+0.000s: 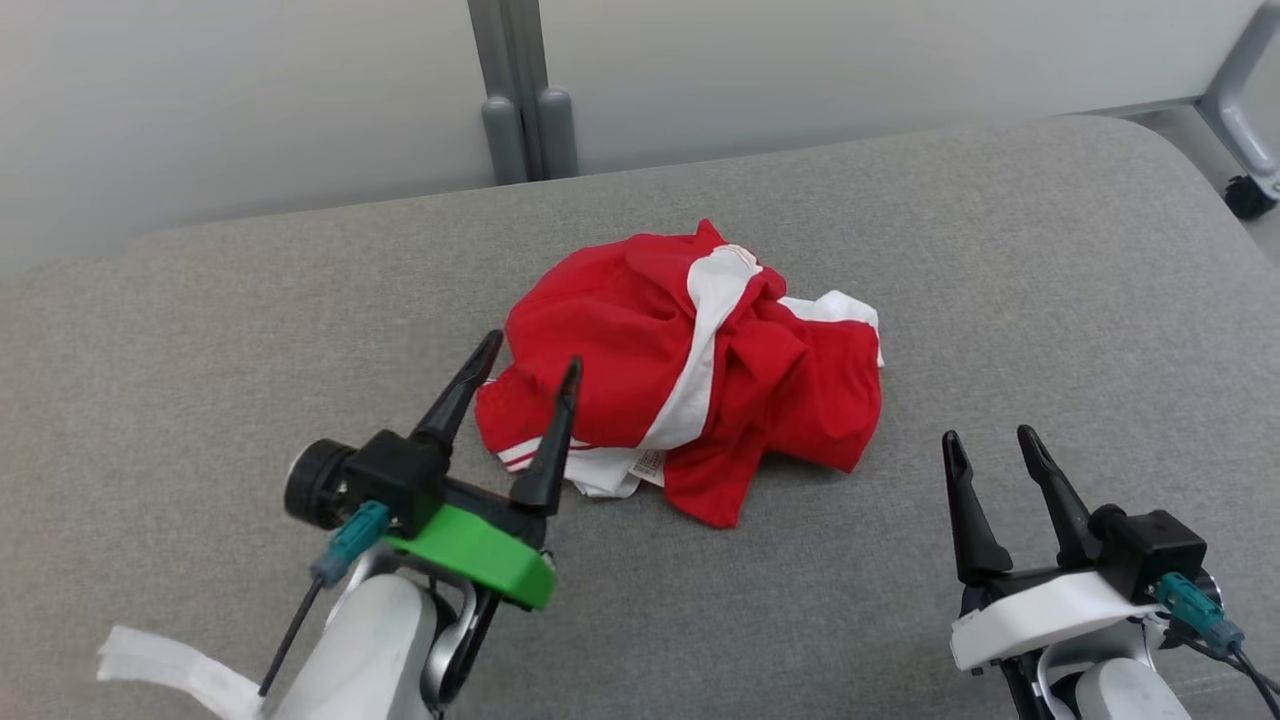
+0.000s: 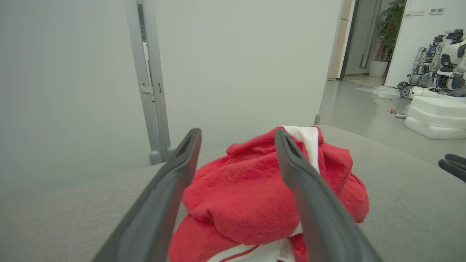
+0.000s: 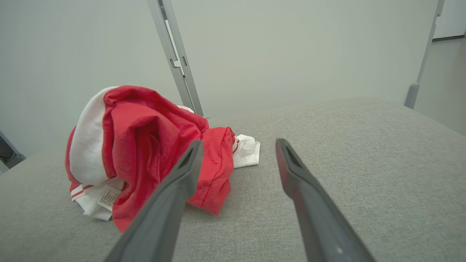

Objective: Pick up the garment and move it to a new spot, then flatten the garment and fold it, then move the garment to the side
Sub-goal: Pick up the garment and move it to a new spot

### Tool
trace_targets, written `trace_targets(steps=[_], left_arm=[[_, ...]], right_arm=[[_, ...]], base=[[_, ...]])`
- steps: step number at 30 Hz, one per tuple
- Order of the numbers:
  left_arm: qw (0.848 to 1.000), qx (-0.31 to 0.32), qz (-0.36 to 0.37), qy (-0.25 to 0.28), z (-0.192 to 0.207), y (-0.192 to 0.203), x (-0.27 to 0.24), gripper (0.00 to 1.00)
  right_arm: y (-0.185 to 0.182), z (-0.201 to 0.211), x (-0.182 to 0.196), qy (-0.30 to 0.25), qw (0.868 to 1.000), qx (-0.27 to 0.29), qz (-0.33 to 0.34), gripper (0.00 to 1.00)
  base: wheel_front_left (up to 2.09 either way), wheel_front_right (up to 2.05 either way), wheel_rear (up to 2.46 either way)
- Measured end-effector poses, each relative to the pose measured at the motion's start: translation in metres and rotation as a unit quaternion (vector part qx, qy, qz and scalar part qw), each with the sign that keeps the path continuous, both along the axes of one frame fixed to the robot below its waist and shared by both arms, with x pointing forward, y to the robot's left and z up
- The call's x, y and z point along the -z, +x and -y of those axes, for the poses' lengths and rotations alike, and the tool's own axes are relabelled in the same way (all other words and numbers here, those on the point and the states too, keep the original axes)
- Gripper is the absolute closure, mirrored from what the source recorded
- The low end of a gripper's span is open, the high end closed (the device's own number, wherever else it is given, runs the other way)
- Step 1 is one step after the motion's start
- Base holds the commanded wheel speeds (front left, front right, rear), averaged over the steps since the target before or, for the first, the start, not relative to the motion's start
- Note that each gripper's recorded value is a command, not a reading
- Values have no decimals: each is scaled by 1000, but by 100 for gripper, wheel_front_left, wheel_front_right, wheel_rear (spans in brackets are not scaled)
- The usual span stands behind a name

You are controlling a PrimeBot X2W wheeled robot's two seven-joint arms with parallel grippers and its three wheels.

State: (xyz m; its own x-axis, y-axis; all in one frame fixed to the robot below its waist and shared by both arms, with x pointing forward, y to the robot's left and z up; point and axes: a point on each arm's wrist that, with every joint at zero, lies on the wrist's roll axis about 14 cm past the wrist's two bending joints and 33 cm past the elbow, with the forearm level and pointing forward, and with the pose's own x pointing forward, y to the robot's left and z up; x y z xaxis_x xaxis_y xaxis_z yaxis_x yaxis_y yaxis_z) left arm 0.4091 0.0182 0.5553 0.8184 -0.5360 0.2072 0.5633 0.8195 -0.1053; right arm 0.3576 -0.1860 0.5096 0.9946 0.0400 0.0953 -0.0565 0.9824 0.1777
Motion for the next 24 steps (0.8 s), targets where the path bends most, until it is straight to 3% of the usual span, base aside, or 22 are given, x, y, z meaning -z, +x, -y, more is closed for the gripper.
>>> trace_targets(steps=[5, 15, 16, 17, 19, 24], left_arm=[[997, 70, -15, 10, 44, 2, 9, 0], [989, 129, -67, 23, 83, 12, 43, 0], [988, 132, -72, 25, 85, 13, 47, 7], [988, 134, -75, 26, 86, 13, 50, 54], [986, 139, -83, 26, 90, 14, 55, 100], [985, 144, -93, 32, 93, 16, 63, 100]], right_arm=[[0, 11, 3, 1, 1000, 19, -5, 0], [-6, 36, 12, 1, 998, 62, -20, 0], [-7, 39, 13, 1, 998, 66, -22, 0], [-7, 41, 13, 1, 997, 69, -23, 0], [-8, 44, 15, 1, 997, 75, -26, 0], [-10, 47, 16, 1, 996, 82, -28, 0]], base=[[0, 0, 0], [0, 0, 0], [0, 0, 0], [0, 0, 0], [0, 0, 0], [0, 0, 0]])
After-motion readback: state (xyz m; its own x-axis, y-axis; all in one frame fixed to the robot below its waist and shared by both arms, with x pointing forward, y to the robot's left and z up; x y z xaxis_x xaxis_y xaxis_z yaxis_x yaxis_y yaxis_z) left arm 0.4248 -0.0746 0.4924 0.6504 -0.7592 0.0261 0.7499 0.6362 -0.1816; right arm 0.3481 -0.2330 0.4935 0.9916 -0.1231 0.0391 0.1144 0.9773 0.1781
